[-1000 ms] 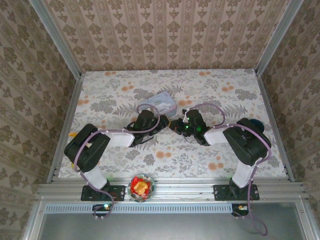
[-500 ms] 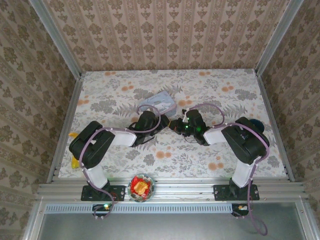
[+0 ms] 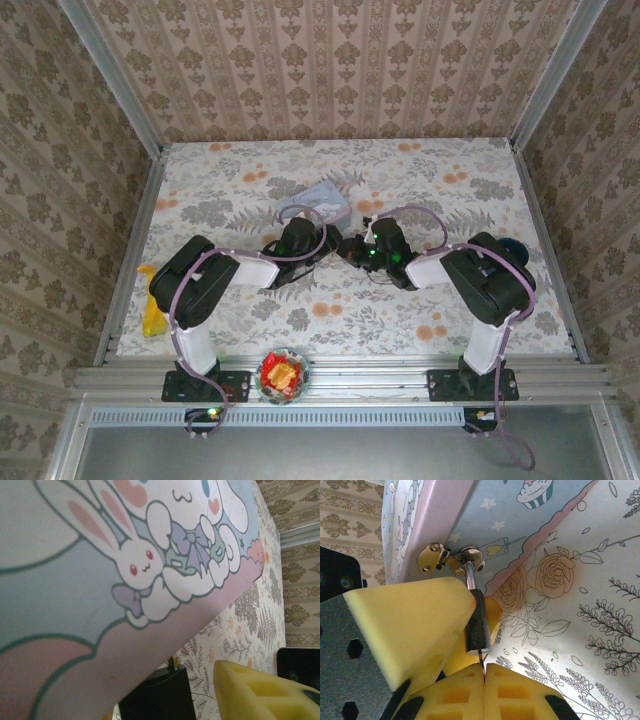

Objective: Unlock a padlock with a key

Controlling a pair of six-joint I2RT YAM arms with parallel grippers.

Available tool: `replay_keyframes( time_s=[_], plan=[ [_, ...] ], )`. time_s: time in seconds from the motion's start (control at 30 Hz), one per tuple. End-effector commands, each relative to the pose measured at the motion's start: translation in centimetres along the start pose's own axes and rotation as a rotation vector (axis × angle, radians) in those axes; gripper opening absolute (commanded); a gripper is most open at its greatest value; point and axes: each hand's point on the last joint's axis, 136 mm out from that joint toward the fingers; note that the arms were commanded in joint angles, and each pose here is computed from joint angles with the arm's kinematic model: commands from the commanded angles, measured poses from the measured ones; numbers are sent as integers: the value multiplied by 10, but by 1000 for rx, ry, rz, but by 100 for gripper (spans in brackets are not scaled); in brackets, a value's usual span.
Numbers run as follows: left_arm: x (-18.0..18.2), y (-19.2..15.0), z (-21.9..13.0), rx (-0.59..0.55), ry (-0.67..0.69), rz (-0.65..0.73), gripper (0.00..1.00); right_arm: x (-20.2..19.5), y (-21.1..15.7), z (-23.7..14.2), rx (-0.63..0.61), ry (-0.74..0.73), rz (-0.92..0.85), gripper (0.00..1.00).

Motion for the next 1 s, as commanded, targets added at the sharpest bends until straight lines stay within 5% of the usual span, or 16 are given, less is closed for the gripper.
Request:
replay_keyframes(
  time_s=[0.0,0.3,0.57,0.97],
  plan=[
    [-1,8,-1,-28,2,24,46,22,11,5,-22,67,-20,2],
    [0,14,-3,-43,17,68,23,23,12,5,-24,72,-20,6],
    [-1,14,-3,-40,14,77,0,24,12,2,-26,60,-32,29],
    [-3,3,-11,11,-11,-42,0,12,7,-30,-59,-104,-158,37]
  ],
)
Point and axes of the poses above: each hand's point on the last joint's axis, 136 mm out from that joint toward the fingers, its own z axis out along the fingers, its own x axis along the line the jaws close on, y = z × x, and after that the axes turned 6 degrees about z, right-handed
